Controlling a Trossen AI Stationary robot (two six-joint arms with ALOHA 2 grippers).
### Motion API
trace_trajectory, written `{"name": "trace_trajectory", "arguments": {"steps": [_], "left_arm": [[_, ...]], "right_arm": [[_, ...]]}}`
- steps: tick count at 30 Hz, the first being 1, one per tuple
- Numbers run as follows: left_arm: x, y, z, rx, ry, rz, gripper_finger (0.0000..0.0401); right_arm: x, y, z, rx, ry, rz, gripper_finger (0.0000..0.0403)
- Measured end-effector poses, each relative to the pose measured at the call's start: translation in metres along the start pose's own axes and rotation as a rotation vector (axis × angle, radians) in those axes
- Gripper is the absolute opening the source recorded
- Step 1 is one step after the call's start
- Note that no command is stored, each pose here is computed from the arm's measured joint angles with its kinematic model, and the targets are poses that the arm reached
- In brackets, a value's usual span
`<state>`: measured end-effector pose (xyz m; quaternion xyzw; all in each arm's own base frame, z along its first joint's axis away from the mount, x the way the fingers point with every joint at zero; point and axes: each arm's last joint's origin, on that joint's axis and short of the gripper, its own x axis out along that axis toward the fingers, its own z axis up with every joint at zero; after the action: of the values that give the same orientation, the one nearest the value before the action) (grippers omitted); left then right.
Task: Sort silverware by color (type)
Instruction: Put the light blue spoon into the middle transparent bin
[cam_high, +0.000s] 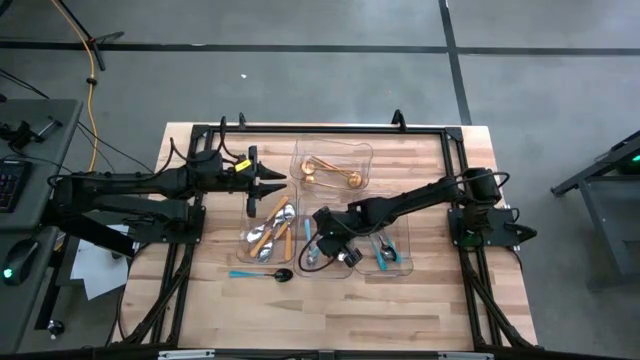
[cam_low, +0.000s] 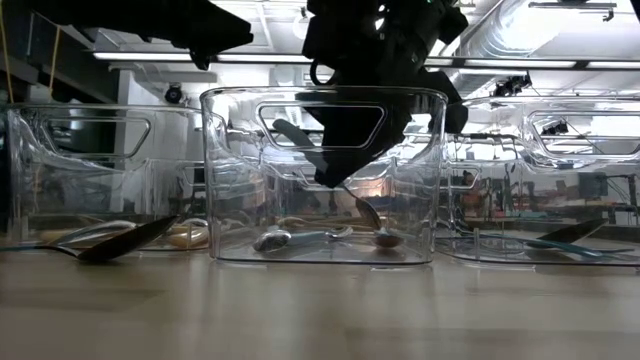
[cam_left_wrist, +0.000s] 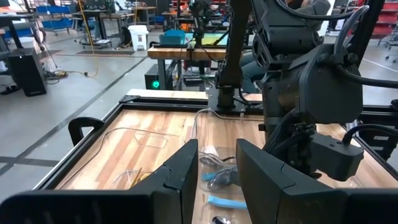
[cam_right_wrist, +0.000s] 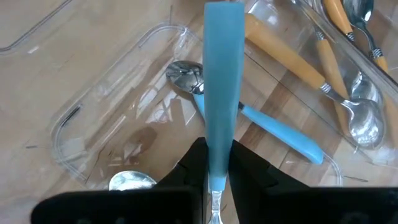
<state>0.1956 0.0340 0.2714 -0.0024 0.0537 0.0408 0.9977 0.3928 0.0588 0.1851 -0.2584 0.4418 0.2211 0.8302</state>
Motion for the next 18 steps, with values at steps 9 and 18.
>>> {"name": "trace_trajectory", "arguments": {"steps": [9, 18], "left_arm": [[0.0000, 0.0000, -0.0003, 0.000, 0.003, 0.000, 0.0097], [0.0000, 0.0001, -0.0005, -0.001, 0.005, 0.000, 0.0097]], "right_arm": [[0.0000, 0.0000, 0.0000, 0.000, 0.000, 0.000, 0.0035], [0.0001, 0.0001, -0.0002, 0.003, 0.001, 0.001, 0.0035]]}}
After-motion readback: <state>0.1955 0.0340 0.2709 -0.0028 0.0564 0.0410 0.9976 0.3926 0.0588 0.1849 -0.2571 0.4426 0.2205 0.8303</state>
